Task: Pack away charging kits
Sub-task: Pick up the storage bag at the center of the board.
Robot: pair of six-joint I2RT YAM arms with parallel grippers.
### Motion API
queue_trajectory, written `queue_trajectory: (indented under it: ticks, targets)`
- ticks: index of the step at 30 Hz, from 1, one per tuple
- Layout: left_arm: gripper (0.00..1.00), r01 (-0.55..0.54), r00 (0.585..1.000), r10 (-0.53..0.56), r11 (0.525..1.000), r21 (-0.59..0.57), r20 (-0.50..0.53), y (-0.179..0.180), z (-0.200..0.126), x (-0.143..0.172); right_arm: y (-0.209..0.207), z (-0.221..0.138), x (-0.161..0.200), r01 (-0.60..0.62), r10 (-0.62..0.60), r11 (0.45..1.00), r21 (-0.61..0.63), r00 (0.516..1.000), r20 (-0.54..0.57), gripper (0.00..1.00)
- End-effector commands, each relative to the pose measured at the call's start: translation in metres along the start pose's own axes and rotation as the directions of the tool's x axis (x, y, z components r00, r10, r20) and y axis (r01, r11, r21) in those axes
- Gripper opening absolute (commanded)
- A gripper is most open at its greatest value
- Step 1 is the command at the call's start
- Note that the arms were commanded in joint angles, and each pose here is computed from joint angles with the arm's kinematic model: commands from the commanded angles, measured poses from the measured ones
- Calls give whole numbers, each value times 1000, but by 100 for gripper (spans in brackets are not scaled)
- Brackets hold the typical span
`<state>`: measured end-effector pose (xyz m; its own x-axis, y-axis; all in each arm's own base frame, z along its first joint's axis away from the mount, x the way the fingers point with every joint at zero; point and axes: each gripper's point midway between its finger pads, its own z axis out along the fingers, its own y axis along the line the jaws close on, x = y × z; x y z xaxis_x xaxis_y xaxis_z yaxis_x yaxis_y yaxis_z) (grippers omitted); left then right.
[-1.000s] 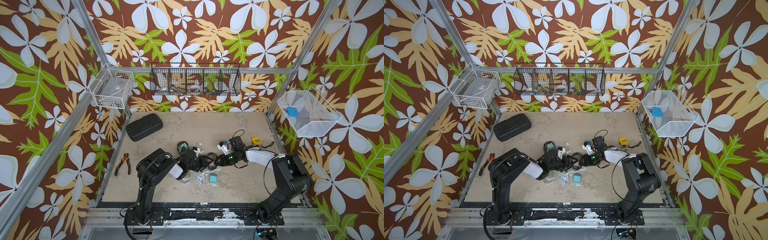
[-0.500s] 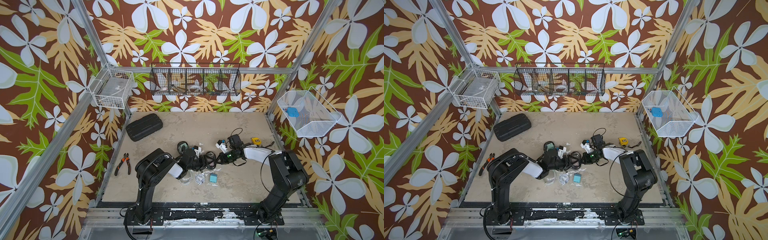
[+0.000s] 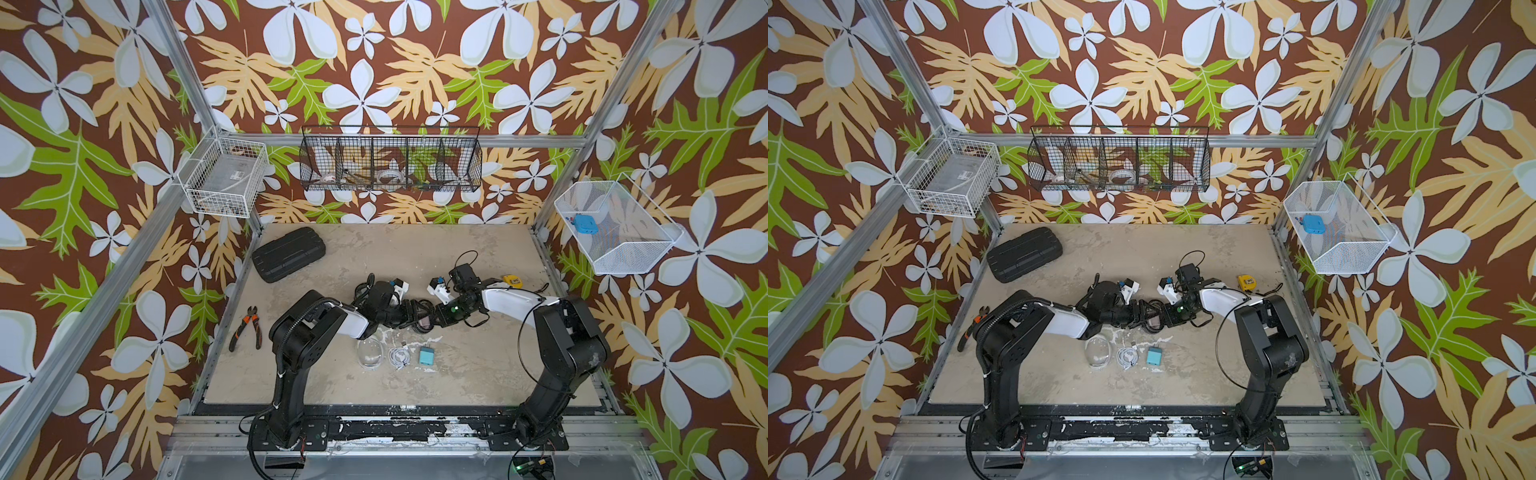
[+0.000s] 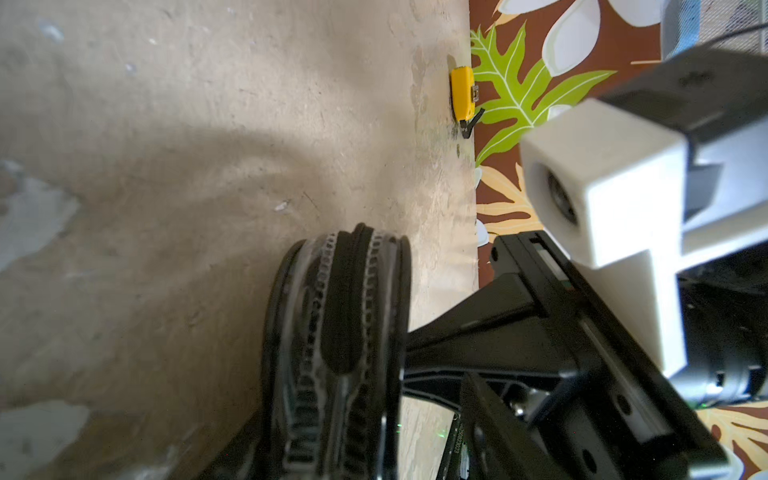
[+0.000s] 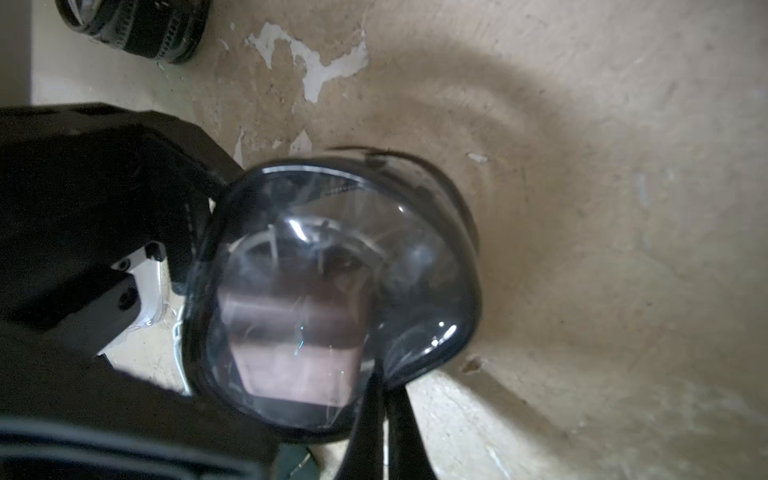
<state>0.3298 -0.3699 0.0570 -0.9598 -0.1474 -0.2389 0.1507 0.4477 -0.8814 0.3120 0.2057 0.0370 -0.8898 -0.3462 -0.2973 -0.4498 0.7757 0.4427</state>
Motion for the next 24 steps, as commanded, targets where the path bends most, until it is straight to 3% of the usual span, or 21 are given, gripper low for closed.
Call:
queue_trajectory:
  ticks: [1,8,12,15,18,21,24]
  targets:
    - [60,-35,998,34,999,-2,-49,5,1,5,1,-1,5,16,-16,1000,1,1000,-24,2]
    - [49,-24,997,26,999,24,-72,12,2,-2,0,-3,7,28,-28,999,20,999,-19,2]
    - [33,-35,997,36,999,13,-69,13,1,-5,0,-4,6,28,-27,999,23,999,-21,4]
    - [21,-31,997,31,1000,7,-70,13,1,-4,1,-7,2,32,-32,999,26,999,-5,15]
    - [19,-11,998,12,1000,10,-55,13,-2,-4,7,-17,-4,42,-42,999,23,999,31,32]
    - [18,24,999,-24,1000,17,-38,11,-5,-4,12,-30,-8,44,-46,999,32,996,73,40]
    - [18,83,997,-83,996,23,3,7,-12,-8,15,-46,-9,31,-38,998,63,993,112,41]
